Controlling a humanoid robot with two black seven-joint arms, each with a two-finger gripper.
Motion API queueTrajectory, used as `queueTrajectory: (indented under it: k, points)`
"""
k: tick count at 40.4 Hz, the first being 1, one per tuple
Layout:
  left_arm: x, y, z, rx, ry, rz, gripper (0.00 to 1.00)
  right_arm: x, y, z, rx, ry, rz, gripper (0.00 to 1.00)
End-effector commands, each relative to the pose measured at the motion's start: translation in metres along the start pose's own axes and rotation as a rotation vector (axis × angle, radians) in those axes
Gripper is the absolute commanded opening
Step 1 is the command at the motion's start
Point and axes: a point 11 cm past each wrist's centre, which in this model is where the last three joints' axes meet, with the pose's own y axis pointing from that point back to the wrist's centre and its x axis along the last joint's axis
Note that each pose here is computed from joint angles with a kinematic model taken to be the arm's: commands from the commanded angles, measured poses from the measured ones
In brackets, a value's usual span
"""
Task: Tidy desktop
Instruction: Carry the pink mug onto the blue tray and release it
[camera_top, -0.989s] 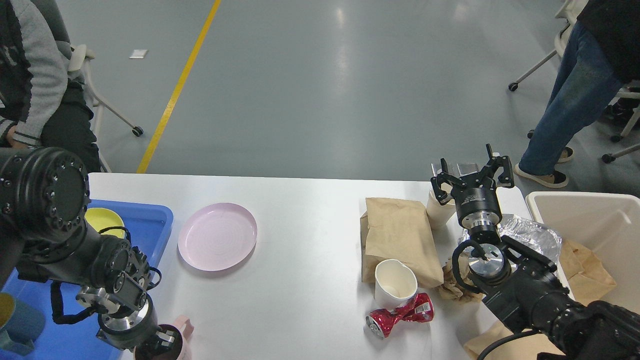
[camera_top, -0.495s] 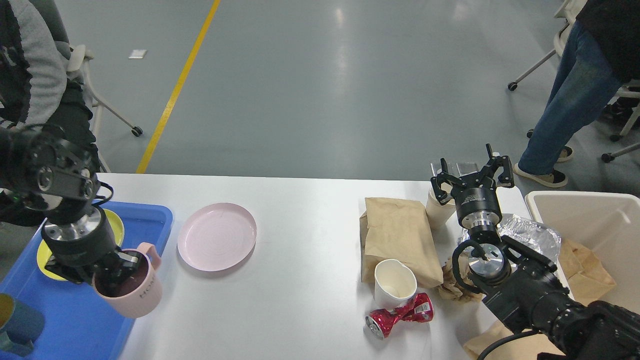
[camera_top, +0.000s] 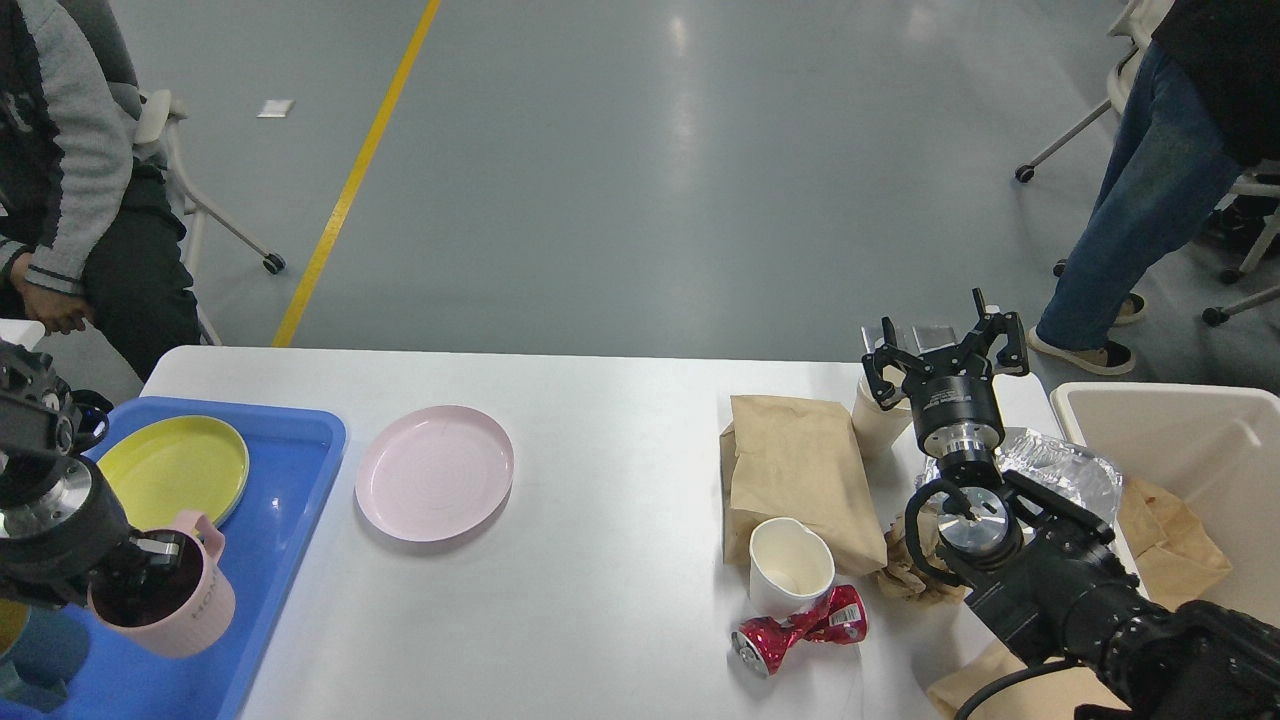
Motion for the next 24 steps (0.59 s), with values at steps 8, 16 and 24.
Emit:
queueTrajectory:
  k: [8,16,24]
  points:
    - [-0.026,-0.061,-0.027,0.05,0.038,0.062,0.0,0.0,0.0,0.0,0.0,0.0,0.0,1.0]
    - [-0.024,-0.077,-0.036,0.075,0.039,0.091,0.06,0.0,0.0,0.0,-0.001,-0.001,-0.001,1.0]
    - [-0.017,-0.085,-0.039,0.08,0.04,0.12,0.37,0.0,0.0,0.0,0.0,0.0,0.0,1.0]
